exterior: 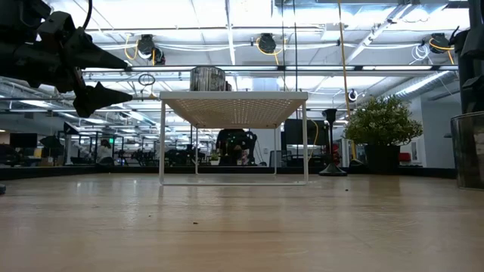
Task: Pick & Place candle stick holders
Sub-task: Put the silver scented candle on the shelf
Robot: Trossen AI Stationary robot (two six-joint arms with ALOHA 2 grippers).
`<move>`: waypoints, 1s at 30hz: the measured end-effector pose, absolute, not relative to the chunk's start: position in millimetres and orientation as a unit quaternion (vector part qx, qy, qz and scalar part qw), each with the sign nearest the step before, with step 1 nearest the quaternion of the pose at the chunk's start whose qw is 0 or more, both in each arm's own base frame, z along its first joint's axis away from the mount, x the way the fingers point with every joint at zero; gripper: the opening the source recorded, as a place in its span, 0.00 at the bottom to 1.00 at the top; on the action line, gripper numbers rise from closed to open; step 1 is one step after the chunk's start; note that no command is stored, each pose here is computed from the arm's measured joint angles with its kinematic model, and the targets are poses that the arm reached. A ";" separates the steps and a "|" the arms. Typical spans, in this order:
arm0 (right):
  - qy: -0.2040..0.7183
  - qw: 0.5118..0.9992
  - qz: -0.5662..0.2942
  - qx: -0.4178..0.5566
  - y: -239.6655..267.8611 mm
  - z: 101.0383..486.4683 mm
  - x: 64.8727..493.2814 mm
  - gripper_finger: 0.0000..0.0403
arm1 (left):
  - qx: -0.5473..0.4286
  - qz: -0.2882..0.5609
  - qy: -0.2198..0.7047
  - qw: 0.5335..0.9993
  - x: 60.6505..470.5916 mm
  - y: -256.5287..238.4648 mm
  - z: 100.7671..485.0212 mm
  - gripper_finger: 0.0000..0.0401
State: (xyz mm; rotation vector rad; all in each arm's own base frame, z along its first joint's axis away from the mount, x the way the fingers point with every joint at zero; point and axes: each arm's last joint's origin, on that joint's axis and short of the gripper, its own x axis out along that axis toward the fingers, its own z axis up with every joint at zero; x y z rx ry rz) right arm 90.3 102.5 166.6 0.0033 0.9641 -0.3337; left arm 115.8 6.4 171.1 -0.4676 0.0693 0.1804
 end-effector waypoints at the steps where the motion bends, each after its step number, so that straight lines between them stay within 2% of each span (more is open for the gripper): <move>1: 0.461 0.873 -0.161 0.003 102.4 166.6 90.3 0.97 | -0.231 0.089 0.034 0.968 115.8 6.4 171.1 0.91; 5: 0.461 0.871 -0.168 0.007 100.9 166.6 92.0 0.96 | -0.231 0.089 0.034 0.968 115.8 6.4 171.1 0.91; 11: 0.451 0.876 -0.173 0.009 100.5 167.4 93.7 0.86 | -0.231 0.089 0.034 0.968 115.8 6.4 171.1 0.91; 23: 0.448 0.877 -0.175 0.007 99.5 168.0 93.2 0.86 | -0.231 0.089 0.034 0.968 115.8 6.4 171.1 0.91; 30: 0.445 0.880 -0.164 0.039 95.5 174.1 89.7 0.86 | -0.231 0.089 0.034 0.968 115.8 6.4 171.1 0.91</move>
